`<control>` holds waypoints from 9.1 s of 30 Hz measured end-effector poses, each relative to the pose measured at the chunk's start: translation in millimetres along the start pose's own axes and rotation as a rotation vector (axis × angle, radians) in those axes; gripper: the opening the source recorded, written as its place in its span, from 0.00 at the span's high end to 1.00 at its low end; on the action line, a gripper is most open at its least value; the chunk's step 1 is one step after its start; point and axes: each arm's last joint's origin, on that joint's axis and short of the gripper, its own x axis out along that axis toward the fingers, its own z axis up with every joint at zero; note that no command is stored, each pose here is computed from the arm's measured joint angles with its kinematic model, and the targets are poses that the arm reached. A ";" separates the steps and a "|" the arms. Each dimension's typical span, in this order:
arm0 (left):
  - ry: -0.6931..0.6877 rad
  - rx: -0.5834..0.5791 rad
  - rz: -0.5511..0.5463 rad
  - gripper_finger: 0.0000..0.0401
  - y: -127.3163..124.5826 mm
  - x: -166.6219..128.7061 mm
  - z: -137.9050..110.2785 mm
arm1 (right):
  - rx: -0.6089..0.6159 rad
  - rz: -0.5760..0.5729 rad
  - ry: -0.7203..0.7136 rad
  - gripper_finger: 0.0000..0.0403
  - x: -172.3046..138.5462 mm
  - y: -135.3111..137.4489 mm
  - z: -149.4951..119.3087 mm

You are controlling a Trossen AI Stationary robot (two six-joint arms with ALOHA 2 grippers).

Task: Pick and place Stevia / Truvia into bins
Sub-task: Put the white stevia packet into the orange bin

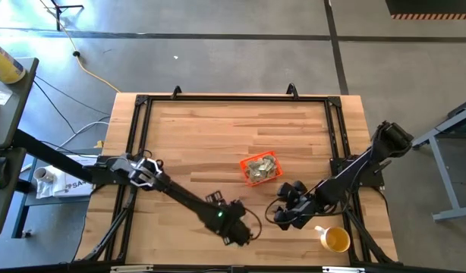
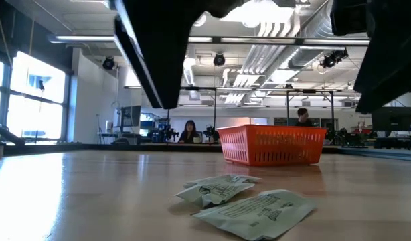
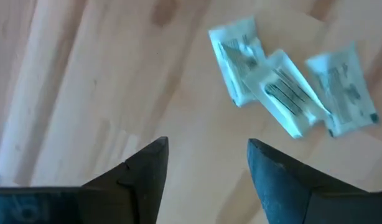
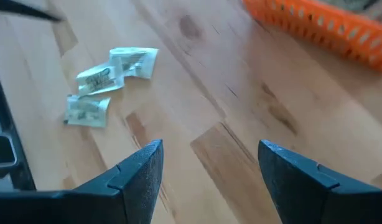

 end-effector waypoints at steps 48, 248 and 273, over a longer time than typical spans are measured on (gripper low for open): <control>-0.005 -0.344 -0.178 0.31 4.8 76.0 33.4 | 0.011 -0.055 0.188 0.37 -4.9 -2.4 -31.8; -0.103 -0.161 -0.266 0.42 40.9 11.6 53.2 | -0.514 -0.179 0.099 0.37 -4.6 -55.0 -28.2; -0.084 -0.142 -0.358 0.42 -54.9 61.9 -12.4 | -0.546 -0.250 -0.015 0.37 3.0 -59.1 -6.0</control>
